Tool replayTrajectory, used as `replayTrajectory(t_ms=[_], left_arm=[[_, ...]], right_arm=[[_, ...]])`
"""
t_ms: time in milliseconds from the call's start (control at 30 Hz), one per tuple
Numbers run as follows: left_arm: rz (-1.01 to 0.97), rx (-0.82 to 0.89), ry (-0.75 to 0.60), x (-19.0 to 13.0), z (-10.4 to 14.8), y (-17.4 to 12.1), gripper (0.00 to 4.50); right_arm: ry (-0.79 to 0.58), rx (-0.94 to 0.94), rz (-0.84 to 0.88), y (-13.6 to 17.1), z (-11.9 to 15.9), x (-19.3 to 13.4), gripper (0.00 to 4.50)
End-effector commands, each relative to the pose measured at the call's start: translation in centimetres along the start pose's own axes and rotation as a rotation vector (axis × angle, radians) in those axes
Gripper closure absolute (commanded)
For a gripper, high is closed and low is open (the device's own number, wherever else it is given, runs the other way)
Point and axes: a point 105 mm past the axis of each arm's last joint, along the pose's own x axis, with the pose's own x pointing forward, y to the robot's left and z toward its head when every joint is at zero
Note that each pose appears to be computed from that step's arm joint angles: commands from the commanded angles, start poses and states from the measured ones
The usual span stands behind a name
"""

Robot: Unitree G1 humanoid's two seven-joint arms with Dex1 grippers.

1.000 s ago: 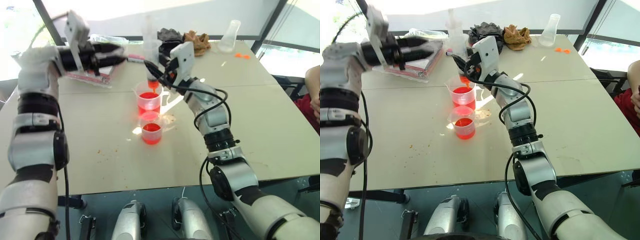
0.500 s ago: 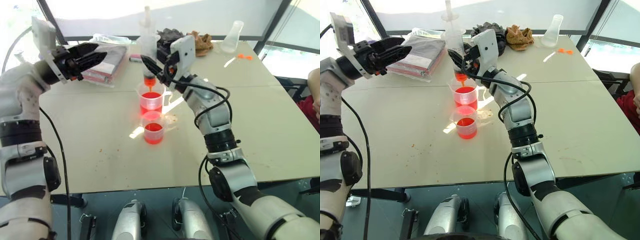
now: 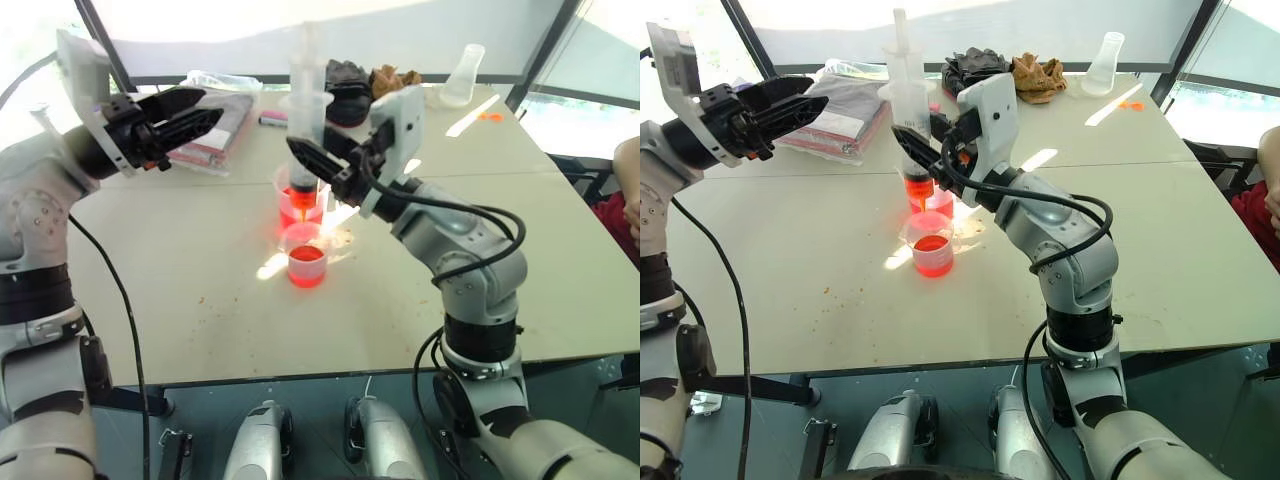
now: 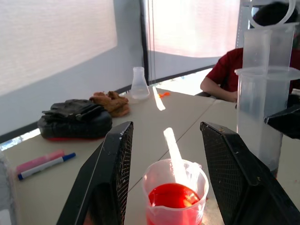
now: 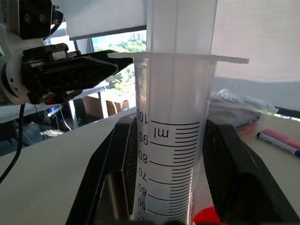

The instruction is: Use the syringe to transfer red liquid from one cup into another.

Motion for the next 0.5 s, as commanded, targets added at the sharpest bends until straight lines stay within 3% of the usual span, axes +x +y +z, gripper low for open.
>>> replayTrajectory(t_ms=[33,300,500], left_arm=[[-0.103,0.062,-0.059,1.5,2.6,-1.8,2.11],[-0.292,0.072,-0.071,5.5,2.7,-3.6,2.11],[-0.312,0.063,-0.098,7.6,2.2,-3.3,2.11]], right_arm=[[-0.030,-0.010,0.021,0.8,0.6,-0.2,3.04],[0.008,-0.019,0.027,0.7,-0.4,-0.5,3.04],[0.009,-0.029,0.017,0.7,-0.5,-0.6,3.04]])
